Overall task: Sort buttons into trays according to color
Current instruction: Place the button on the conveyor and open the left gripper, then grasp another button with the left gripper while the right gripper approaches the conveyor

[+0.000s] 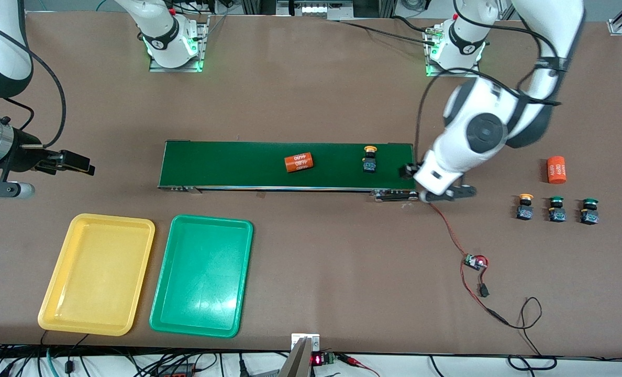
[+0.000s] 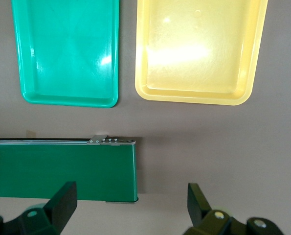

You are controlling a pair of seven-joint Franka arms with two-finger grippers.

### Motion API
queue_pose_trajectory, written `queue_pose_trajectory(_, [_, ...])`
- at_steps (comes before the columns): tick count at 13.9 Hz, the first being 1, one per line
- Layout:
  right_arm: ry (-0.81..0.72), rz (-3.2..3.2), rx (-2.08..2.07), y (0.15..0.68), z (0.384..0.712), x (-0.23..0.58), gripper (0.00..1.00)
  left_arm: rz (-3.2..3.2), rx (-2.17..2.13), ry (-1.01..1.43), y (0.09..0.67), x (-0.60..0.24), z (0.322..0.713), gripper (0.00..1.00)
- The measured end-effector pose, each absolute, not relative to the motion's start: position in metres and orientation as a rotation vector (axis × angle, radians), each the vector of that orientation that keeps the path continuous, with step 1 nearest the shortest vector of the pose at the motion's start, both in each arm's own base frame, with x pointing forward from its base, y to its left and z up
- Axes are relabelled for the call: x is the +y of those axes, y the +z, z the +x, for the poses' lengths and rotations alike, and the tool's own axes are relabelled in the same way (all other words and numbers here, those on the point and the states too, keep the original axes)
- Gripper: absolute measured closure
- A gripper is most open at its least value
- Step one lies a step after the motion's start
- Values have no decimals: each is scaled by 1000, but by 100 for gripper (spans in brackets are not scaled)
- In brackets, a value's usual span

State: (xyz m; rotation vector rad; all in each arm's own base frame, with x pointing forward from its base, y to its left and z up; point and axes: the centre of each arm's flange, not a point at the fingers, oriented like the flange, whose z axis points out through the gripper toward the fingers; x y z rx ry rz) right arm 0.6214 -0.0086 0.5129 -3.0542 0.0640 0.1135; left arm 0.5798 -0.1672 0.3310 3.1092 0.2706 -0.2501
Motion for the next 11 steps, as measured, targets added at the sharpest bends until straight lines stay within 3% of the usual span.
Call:
queue_pose_trajectory(7, [175,-3051,35,511,616,1,0,3169,-50,-69,314,7,620,0])
queue_pose_trajectory(11, [154,-3046,-3,512,602,20,0,3207,-164,-10,274,83,626,0])
